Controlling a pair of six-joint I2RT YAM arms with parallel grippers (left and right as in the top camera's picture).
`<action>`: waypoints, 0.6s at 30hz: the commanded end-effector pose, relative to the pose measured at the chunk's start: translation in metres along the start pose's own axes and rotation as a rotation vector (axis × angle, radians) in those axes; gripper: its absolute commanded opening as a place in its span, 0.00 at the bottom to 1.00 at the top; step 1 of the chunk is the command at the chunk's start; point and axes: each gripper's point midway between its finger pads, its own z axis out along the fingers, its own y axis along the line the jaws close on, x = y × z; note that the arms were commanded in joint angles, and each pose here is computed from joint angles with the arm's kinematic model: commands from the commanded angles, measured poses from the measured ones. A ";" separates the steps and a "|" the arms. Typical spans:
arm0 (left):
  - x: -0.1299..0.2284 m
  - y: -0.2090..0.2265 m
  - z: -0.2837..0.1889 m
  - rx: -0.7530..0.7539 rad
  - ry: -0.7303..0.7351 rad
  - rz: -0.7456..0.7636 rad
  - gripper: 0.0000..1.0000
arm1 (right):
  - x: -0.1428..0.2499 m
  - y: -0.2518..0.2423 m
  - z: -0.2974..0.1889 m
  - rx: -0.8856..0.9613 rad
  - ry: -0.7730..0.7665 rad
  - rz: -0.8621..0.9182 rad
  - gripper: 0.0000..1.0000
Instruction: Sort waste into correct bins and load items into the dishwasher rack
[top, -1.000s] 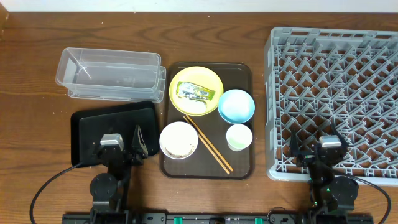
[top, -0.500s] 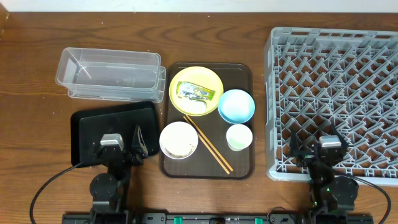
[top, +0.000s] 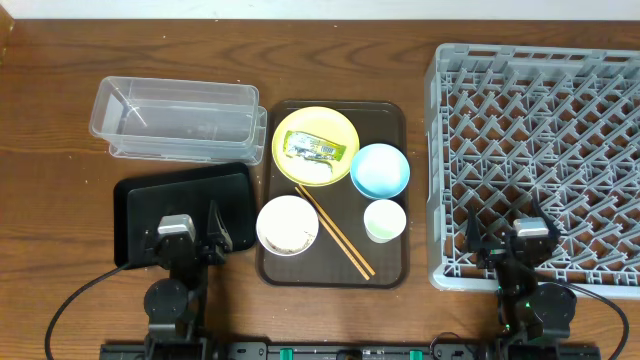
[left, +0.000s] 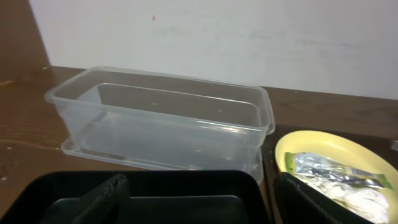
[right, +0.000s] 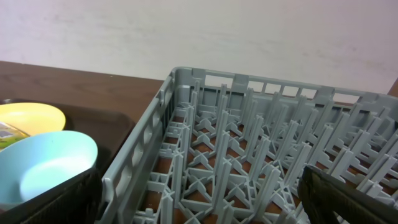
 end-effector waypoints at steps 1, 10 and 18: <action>0.015 0.013 0.001 -0.068 0.037 0.029 0.77 | -0.001 0.005 0.000 -0.025 -0.006 -0.011 0.99; 0.011 0.006 0.002 -0.030 0.019 -0.143 0.77 | -0.001 0.006 0.000 -0.028 -0.005 -0.007 0.99; 0.002 -0.004 -0.003 0.019 0.055 -0.195 0.77 | -0.001 0.005 0.000 -0.025 -0.004 0.073 0.99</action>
